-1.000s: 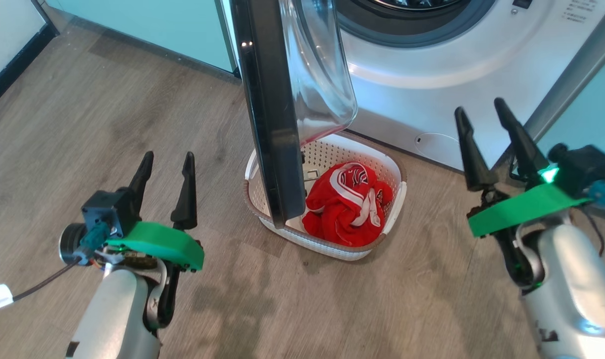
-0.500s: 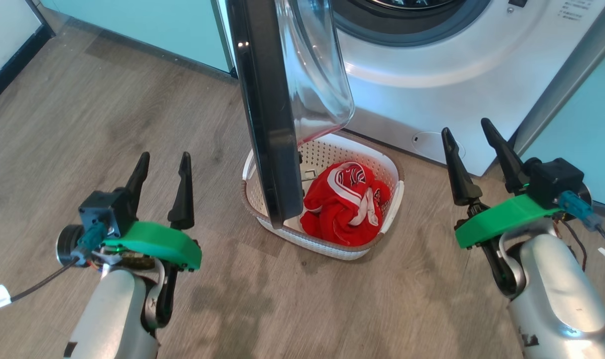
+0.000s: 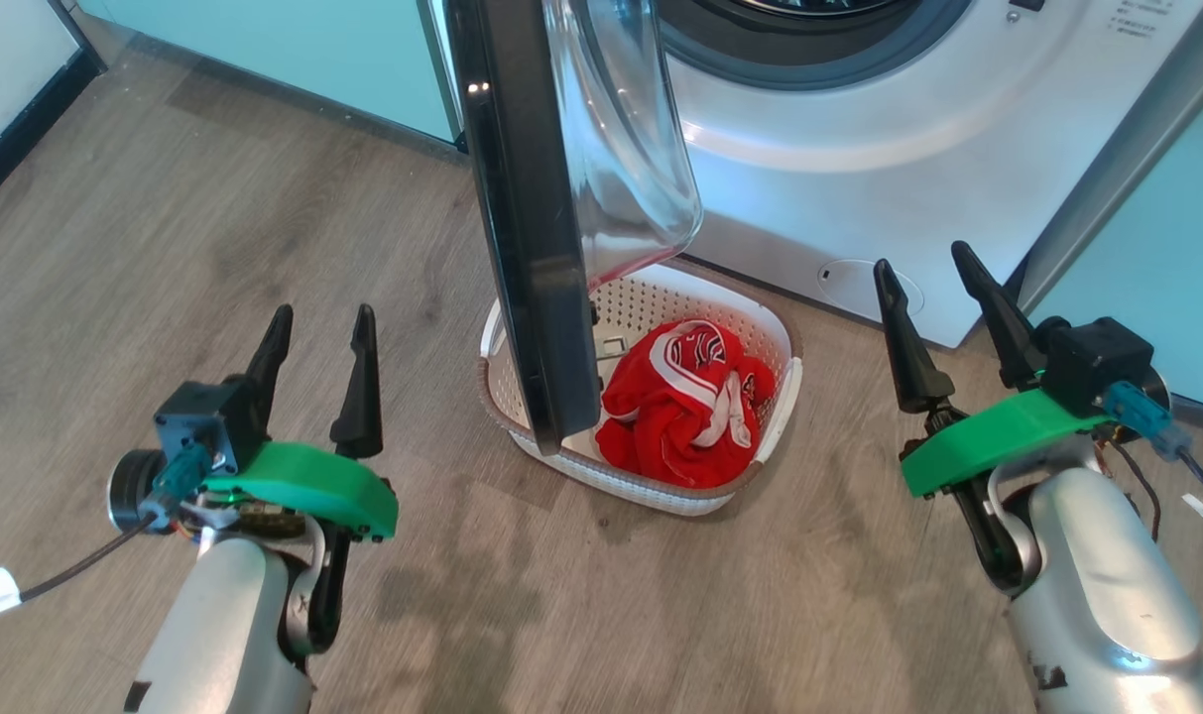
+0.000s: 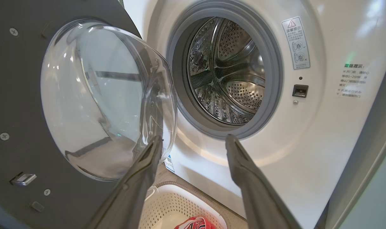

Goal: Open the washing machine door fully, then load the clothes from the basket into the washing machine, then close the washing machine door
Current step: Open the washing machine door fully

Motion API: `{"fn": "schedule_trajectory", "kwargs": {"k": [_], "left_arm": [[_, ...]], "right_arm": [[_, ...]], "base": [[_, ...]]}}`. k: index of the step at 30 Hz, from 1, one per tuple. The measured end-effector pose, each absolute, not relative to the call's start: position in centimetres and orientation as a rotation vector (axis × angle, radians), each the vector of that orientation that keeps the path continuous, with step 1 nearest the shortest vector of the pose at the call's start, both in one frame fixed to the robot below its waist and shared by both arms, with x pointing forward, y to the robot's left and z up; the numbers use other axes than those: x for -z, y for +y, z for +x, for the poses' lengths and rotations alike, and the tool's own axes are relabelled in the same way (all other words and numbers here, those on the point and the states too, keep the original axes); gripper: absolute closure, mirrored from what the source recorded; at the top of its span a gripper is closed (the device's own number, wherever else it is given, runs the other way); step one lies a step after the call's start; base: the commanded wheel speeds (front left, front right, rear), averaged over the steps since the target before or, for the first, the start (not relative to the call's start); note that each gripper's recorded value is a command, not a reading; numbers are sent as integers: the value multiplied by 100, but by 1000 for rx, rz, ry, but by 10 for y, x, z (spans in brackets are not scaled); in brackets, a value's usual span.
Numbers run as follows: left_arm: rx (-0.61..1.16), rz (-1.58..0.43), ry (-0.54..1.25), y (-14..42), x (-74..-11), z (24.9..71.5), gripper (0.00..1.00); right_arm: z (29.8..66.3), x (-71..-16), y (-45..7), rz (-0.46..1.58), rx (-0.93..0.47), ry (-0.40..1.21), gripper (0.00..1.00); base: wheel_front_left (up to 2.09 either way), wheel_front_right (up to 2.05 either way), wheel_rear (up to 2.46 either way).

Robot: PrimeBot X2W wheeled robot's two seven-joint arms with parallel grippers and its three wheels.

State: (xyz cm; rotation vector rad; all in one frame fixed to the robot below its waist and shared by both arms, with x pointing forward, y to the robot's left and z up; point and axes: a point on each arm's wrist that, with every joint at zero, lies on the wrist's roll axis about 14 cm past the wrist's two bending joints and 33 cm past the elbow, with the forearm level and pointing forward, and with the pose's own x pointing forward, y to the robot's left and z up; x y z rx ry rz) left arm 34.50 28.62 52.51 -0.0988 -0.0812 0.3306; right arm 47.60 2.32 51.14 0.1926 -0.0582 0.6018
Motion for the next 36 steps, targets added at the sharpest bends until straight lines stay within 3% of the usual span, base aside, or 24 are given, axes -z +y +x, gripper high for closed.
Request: {"fn": "schedule_trajectory", "kwargs": {"k": [7,8,9,10,20,31,36], "left_arm": [[-330,-102,-78,286,-524,345,0],[-333,-106,-78,286,-524,345,20],[-337,-106,-77,287,-524,345,90],[-338,-106,-77,287,-524,345,100],[-345,-80,-146,293,-545,342,100],[-241,96,-659,269,-716,344,100],[-107,105,-765,227,-747,345,100]], "right_arm": [[476,-511,23,194,-601,-56,0],[476,-511,23,194,-601,-57,0],[476,-511,23,194,-601,-57,0],[476,-511,23,194,-601,-57,0],[475,-517,24,190,-605,-70,0],[474,-519,25,189,-608,-75,0],[473,-518,23,189,-605,-73,0]], "base": [[0,0,0],[0,0,0],[0,0,0],[0,0,0],[0,0,0],[0,0,0],[0,0,0]]}}
